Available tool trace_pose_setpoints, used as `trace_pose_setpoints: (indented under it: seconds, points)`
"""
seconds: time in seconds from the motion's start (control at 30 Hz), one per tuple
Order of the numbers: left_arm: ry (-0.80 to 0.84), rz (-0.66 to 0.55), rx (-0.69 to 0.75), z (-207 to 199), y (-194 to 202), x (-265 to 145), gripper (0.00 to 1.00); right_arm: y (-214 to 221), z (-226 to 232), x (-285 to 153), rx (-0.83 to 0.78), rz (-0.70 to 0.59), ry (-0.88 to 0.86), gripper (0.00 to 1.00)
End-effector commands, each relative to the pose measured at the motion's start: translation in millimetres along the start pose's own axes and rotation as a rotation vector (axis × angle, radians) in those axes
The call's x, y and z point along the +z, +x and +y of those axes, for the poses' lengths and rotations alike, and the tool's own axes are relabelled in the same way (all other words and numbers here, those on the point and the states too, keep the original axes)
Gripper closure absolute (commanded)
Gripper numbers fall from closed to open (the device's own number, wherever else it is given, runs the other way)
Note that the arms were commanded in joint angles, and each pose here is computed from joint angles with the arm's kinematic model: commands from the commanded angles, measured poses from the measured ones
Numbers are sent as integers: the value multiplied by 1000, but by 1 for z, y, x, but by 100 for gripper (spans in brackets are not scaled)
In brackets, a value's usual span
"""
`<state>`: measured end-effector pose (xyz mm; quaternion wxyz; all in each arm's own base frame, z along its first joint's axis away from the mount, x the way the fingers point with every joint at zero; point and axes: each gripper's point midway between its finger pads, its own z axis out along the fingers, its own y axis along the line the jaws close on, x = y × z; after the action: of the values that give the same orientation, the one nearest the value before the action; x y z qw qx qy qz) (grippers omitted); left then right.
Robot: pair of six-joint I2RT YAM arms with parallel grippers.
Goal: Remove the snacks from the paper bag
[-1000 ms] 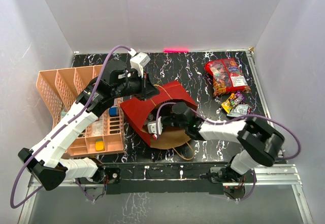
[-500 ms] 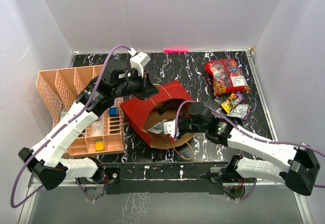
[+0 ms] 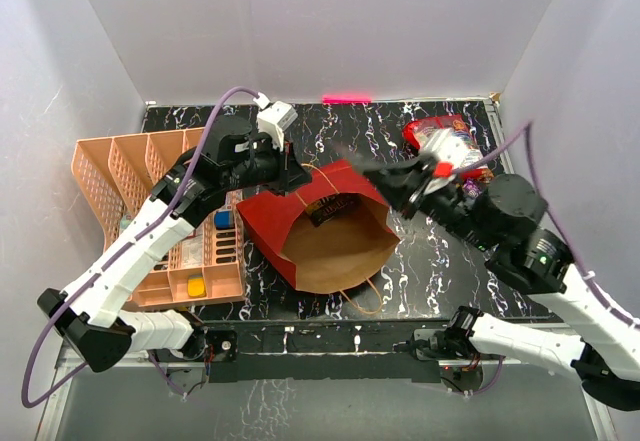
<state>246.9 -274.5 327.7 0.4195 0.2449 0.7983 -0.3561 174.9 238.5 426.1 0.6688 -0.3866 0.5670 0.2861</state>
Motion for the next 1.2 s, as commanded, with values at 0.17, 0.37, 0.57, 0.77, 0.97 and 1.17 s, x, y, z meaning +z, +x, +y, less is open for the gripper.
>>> trace_pose_setpoints:
  seconds: [0.17, 0.37, 0.57, 0.77, 0.97, 1.17]
  points:
    - [0, -45, 20, -7, -19, -10, 100, -33, -155, -29, -30, -90, 968, 92]
    - [-13, -49, 17, -5, -19, -13, 100, 36, -234, -41, -465, 336, 1351, 92]
    - [-18, -49, 18, -4, -17, -13, 100, 137, -295, -94, -477, 626, 1505, 92]
    - [-20, -44, 24, -3, -15, -12, 100, 245, -308, -165, -327, 887, 1574, 92]
    - [-11, -39, 24, -3, -13, -10, 100, 339, -289, -213, -149, 1085, 1565, 92]
    - [-16, -42, 25, -3, -12, -12, 100, 384, -272, -215, -45, 1186, 1533, 91]
